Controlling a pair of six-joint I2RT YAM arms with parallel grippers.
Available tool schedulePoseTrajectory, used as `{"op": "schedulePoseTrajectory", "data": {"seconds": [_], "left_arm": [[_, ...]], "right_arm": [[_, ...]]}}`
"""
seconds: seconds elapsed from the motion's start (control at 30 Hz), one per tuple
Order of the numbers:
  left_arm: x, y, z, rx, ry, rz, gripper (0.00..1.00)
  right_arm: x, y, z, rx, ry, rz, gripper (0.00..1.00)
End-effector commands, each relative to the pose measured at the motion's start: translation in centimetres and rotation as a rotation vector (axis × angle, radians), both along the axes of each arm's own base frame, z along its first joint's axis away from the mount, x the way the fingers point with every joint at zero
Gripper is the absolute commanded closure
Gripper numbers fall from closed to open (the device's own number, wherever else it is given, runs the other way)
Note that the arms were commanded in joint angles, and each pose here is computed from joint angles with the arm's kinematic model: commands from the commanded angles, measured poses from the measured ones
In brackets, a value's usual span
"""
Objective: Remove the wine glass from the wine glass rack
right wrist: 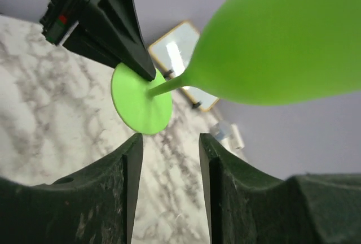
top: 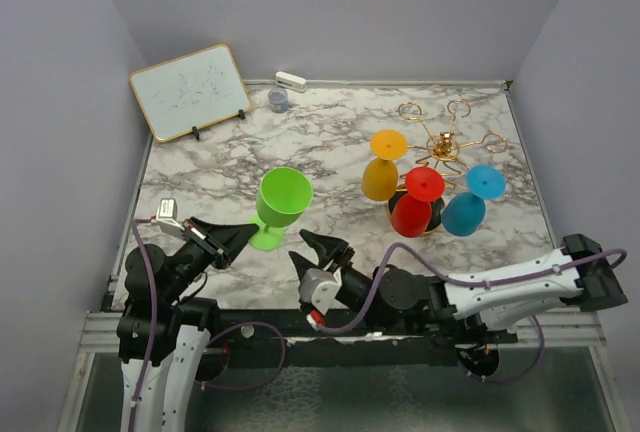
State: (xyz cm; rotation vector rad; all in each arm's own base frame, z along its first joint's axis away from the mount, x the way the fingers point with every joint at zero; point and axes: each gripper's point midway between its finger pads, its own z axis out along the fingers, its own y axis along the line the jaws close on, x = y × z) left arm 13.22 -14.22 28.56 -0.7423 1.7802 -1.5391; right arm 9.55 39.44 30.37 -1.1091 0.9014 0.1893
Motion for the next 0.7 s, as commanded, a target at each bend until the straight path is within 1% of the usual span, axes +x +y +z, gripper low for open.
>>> {"op": "schedulePoseTrajectory", "data": {"seconds": [0.0,0.13,0.27,0.37,0.47,0.5,0.6,0.67], "left_arm": [[1.2,1.6,-0.8,-0.003,0.003,0.128,1.0],[1.5,2.5,-0.9,0.03,-0.029,0.188,1.0],[1.7,2.9,-0.9,0.073,-0.062,0.205,1.0],[1.6,3.2,-0.7,0.115,-0.105,0.218,1.0],[1.3,3.4,-0.7,0.146,-0.14,0.228,1.0],[1.3,3.4,-0.8,0.151,-0.144,0.228,1.0],[1.1,3.4,-0.9,0.159,-0.154,0.223,1.0],[1.0,3.4,-1.1,0.166,-0.149,0.223,1.0]], "right_arm": [[-1.6,-3.5,0.2,-0.074,0.402,0.022,0.55],[-2.2,-7.0,2.2,-0.059,0.632,-0.022,0.55],[-2.3,-8.8,4.4,-0.039,0.766,-0.089,0.57],[-2.2,-8.6,6.4,-0.014,0.786,-0.104,0.57],[-2.3,-7.3,9.0,0.023,0.777,-0.083,0.56],[-2.1,-6.9,10.0,0.038,0.767,-0.079,0.55],[-1.4,-5.5,13.4,0.096,0.767,-0.035,0.53],[0.0,-4.7,15.4,0.131,0.769,-0.008,0.52]]}}
